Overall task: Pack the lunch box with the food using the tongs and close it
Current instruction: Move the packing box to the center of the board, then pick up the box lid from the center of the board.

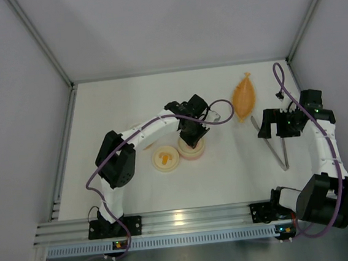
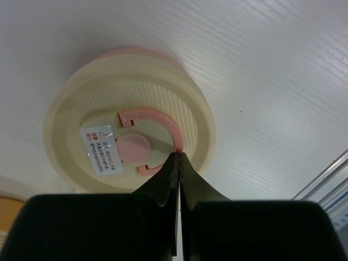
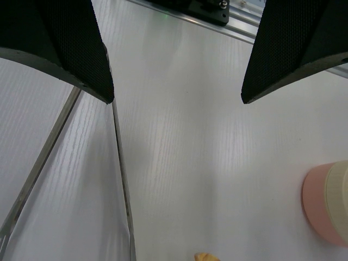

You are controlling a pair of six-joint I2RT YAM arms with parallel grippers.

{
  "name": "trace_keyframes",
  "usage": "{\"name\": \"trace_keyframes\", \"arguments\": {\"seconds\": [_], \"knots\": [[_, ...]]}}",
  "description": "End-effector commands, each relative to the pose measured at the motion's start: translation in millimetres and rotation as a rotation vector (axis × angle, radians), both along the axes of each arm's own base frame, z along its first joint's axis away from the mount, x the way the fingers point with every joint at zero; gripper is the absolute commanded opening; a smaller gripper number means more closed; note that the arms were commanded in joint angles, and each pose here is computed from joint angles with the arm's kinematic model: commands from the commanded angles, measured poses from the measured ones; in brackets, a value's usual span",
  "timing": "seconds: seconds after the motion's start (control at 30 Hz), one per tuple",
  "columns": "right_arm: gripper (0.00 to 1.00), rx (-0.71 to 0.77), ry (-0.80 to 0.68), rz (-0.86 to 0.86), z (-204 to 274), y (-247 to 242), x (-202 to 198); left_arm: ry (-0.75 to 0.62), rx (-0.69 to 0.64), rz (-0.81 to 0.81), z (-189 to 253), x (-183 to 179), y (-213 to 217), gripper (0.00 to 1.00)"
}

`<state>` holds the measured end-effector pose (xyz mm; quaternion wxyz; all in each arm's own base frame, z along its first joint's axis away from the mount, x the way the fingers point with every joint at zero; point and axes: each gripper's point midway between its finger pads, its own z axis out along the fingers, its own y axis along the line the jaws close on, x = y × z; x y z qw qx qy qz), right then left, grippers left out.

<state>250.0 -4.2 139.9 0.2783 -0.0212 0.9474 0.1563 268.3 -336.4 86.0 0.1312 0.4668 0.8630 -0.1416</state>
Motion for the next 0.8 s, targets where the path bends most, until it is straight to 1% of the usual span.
{"name": "trace_keyframes", "arguments": {"seconds": [0.0, 0.03, 0.07, 0.1, 0.17, 0.2, 0.23, 0.27, 0.3, 0.33, 0.4, 0.43, 0.47, 0.53, 0.57, 0.63, 0.67, 0.73, 0.77], "knots": [[0.99, -0.010, -0.055, 0.027, 13.2, 3.7, 5.1, -0.030, -0.062, 0.014, 14.2, 6.1, -9.4, 0.00], [0.99, -0.012, -0.055, 0.027, 13.5, 3.4, 5.1, -0.045, -0.080, 0.022, 25.4, 8.8, -8.5, 0.00], [0.99, -0.010, -0.054, 0.028, 13.6, 3.9, 4.4, -0.074, -0.125, 0.040, 49.8, 9.9, -6.8, 0.00], [0.99, -0.012, -0.055, 0.030, 14.0, 3.8, 4.4, -0.083, -0.152, 0.040, 62.5, 8.8, -4.7, 0.01], [0.99, -0.013, -0.063, 0.034, 16.8, 3.9, 5.2, -0.115, -0.175, 0.029, 83.3, 9.5, 10.2, 0.06], [0.99, -0.012, -0.063, 0.037, 16.9, 4.3, 4.5, -0.115, -0.210, -0.009, 98.2, -1.2, 18.9, 0.09], [0.99, -0.010, -0.065, 0.039, 16.9, 4.7, 4.9, -0.128, -0.216, -0.052, 104.0, 0.7, 33.7, 0.24], [0.99, -0.007, -0.066, 0.042, 17.0, 5.5, 4.6, -0.118, -0.227, -0.068, 107.1, -1.5, 45.4, 0.35], [0.99, 0.000, -0.067, 0.046, 16.6, 6.8, 4.4, -0.100, -0.242, -0.092, 112.5, -11.9, 63.0, 0.48], [0.99, 0.002, -0.066, 0.045, 15.4, 7.2, 4.2, -0.076, -0.315, -0.117, 120.0, -5.5, 81.5, 0.59], [0.99, 0.007, -0.069, 0.050, 15.6, 8.5, 4.6, -0.061, -0.361, -0.117, 129.1, -2.1, 105.6, 0.85], [0.99, 0.011, -0.067, 0.049, 14.9, 8.7, 4.4, -0.040, -0.353, -0.096, 131.4, -0.4, 126.4, 0.88], [0.99, 0.010, -0.068, 0.050, 14.6, 8.5, 4.8, -0.063, -0.336, -0.187, 128.7, -1.8, 134.1, 0.89], [0.99, 0.011, -0.070, 0.050, 15.4, 8.4, 6.2, -0.035, -0.278, -0.248, 118.5, -14.5, 147.9, 0.89], [0.99, 0.007, -0.074, 0.051, 16.0, 7.8, 7.1, -0.054, -0.261, -0.325, 113.0, -16.8, 152.0, 0.89], [0.99, -0.001, -0.079, 0.051, 17.4, 6.0, 9.4, -0.063, -0.255, -0.394, 104.5, -23.1, 155.8, 0.88], [0.99, -0.005, -0.082, 0.049, 17.4, 5.1, 10.7, -0.079, -0.260, -0.473, 95.0, -28.6, 157.5, 0.87], [0.99, -0.009, -0.079, 0.048, 17.4, 3.8, 12.2, -0.112, -0.277, -0.543, 85.9, -29.7, 155.9, 0.84], [0.99, -0.008, -0.074, 0.048, 16.4, 3.9, 12.7, -0.151, -0.287, -0.601, 75.7, -26.7, 153.5, 0.84]]}}
